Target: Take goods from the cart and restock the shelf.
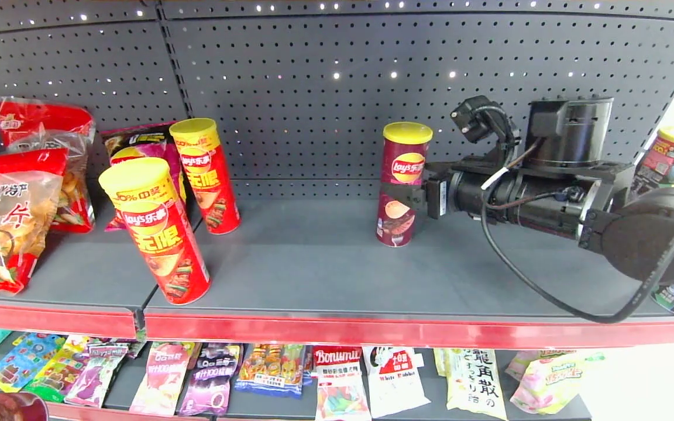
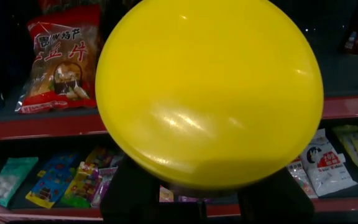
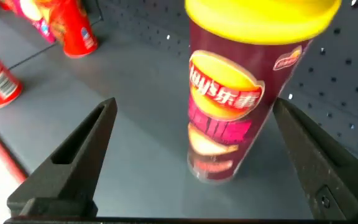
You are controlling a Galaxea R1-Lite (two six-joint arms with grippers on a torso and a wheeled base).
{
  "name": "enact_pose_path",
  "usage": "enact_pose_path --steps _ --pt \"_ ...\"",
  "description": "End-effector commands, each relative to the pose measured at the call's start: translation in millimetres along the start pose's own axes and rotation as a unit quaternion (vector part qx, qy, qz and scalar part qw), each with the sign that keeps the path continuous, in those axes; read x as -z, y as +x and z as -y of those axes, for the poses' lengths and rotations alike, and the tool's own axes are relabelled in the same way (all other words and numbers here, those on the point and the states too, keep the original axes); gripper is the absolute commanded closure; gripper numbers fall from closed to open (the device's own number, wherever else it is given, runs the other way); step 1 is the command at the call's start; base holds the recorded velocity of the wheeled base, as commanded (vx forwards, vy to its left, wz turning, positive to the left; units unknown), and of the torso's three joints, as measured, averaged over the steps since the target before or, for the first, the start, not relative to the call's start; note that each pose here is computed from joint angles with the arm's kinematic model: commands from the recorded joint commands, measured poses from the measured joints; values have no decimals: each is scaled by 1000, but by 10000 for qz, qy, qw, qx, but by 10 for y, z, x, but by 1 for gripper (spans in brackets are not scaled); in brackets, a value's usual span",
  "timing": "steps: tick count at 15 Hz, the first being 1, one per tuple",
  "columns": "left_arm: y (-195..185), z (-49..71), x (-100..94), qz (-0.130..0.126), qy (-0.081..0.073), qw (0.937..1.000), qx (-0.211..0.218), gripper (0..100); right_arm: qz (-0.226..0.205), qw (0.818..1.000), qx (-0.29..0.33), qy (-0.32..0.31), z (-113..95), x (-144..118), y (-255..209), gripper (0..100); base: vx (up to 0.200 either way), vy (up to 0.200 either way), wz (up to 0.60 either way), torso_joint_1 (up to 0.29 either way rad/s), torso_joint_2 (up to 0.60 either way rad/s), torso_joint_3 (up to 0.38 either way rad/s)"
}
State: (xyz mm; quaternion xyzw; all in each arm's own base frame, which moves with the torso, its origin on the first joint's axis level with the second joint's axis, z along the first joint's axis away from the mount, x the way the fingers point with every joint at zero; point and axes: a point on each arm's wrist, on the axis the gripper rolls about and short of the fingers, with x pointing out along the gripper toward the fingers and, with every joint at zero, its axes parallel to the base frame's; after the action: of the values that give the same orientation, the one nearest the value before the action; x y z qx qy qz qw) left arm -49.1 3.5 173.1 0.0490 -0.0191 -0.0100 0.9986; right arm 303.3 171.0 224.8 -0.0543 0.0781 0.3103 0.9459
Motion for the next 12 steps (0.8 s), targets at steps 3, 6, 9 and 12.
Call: enact_pose_path --steps 3,6,9,12 --pt "6 0 0 -18 0 10000 0 100 6 9999 105 -1 46 12 232 0 0 0 0 0 0 0" --pt "4 -1 -4 -11 0 10000 -9 100 3 9999 151 1 66 28 340 0 0 0 0 0 0 0" --pt "4 -1 -4 -11 0 10000 -16 100 -38 9998 185 3 95 63 399 0 0 0 0 0 0 0" --pt "4 -1 -4 -11 0 10000 -16 100 29 9995 328 9 184 50 522 0 0 0 0 0 0 0"
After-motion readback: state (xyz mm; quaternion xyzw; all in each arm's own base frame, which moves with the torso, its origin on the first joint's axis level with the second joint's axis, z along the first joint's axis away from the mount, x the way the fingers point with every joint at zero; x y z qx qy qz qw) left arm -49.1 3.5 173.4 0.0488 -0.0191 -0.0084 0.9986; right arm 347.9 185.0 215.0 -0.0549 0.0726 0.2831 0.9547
